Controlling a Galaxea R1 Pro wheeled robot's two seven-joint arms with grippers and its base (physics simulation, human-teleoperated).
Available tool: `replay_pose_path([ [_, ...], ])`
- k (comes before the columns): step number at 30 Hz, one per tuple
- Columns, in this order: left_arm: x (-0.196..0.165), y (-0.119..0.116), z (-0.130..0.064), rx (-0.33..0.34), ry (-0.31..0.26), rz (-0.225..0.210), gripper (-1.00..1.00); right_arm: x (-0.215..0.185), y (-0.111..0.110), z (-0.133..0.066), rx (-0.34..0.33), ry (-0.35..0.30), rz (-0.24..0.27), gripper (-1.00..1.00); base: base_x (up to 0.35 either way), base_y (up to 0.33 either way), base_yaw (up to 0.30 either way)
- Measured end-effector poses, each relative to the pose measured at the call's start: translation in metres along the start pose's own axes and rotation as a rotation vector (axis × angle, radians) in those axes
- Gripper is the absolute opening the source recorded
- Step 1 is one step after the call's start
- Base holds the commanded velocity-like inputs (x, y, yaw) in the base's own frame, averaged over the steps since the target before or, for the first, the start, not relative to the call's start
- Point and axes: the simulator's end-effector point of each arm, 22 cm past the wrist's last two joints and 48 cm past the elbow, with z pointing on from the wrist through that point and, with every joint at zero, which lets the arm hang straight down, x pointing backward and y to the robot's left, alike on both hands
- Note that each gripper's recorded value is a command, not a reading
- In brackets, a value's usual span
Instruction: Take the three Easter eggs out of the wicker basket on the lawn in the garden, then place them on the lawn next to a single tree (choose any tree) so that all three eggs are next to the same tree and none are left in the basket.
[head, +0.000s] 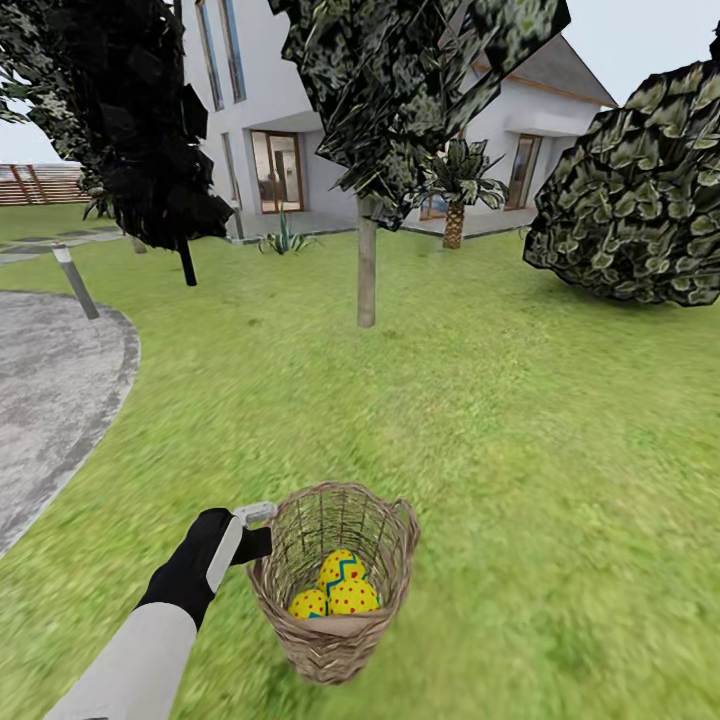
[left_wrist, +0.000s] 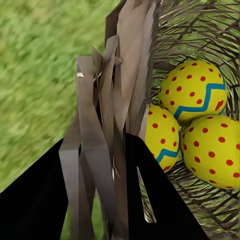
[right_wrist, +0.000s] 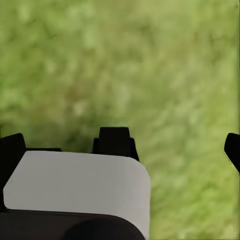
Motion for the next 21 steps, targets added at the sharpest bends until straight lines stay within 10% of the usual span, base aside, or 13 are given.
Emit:
replay_pose_path([
  [21, 0.0001, 0.0000, 0.0002, 0.000, 0.000, 0.000, -1.00, 0.0004, 0.0001, 0.0000, 0.000, 0.000, 0.000, 1.00, 0.318, 0.000, 0.000],
])
